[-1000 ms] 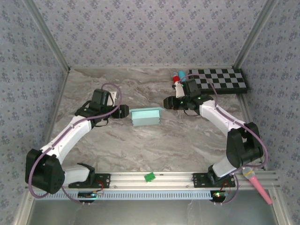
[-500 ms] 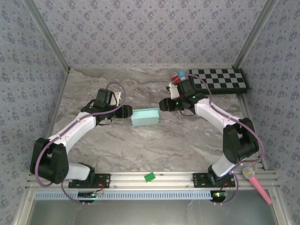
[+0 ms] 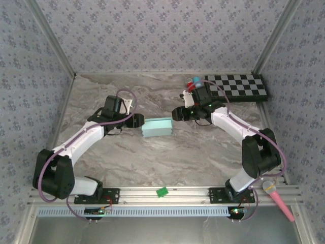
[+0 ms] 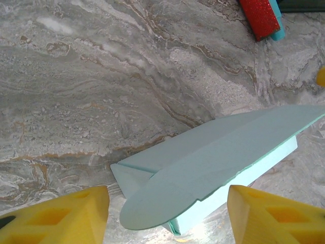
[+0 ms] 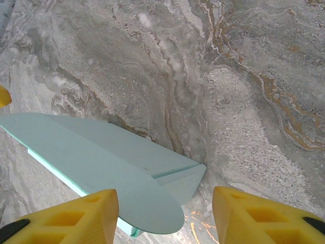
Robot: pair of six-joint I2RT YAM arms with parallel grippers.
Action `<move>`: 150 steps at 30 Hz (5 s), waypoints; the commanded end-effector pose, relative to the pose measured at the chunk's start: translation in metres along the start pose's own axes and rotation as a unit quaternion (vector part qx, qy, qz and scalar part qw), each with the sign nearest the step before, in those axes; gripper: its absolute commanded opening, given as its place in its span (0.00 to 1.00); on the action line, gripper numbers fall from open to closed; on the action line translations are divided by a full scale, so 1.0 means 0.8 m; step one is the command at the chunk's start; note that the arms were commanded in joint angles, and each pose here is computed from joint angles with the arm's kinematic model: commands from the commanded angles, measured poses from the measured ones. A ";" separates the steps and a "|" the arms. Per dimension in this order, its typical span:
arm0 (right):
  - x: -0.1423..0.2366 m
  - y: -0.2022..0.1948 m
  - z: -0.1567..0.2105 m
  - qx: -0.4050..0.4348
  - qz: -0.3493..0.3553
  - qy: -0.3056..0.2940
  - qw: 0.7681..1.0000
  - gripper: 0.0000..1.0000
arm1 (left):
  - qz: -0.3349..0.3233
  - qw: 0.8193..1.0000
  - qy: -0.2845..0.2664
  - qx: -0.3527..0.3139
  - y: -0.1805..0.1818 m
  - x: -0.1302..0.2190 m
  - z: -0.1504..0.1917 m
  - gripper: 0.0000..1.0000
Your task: Fold the paper box
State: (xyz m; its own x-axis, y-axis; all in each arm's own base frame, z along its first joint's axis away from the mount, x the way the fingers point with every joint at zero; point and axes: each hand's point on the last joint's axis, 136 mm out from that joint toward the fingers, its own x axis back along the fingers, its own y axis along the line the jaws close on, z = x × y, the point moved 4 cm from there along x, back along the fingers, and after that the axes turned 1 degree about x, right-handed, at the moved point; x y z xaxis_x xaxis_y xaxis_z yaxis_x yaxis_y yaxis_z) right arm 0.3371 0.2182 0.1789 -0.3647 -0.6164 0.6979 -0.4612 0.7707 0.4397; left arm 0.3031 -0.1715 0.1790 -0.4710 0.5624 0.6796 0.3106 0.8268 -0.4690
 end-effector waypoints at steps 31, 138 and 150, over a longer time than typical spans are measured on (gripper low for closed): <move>0.010 0.029 0.029 0.061 -0.005 0.009 0.998 0.60 | 0.020 0.998 0.003 -0.062 -0.005 0.004 0.009 0.64; 0.028 0.023 0.050 0.018 0.008 0.005 1.000 0.54 | 0.036 0.996 -0.001 -0.079 -0.015 -0.004 0.001 0.56; 0.024 0.024 0.049 0.015 0.004 0.009 1.000 0.52 | 0.060 0.995 0.007 -0.081 -0.021 -0.009 0.003 0.51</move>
State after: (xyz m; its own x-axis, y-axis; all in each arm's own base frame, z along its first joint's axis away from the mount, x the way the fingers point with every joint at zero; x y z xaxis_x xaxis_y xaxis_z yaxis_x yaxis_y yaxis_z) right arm 0.2874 0.2108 0.1740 -0.3566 -0.5919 0.7229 -0.4783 0.7803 0.4030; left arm 0.2954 -0.1848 0.1648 -0.3968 0.6216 0.6754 0.4451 0.7738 -0.4507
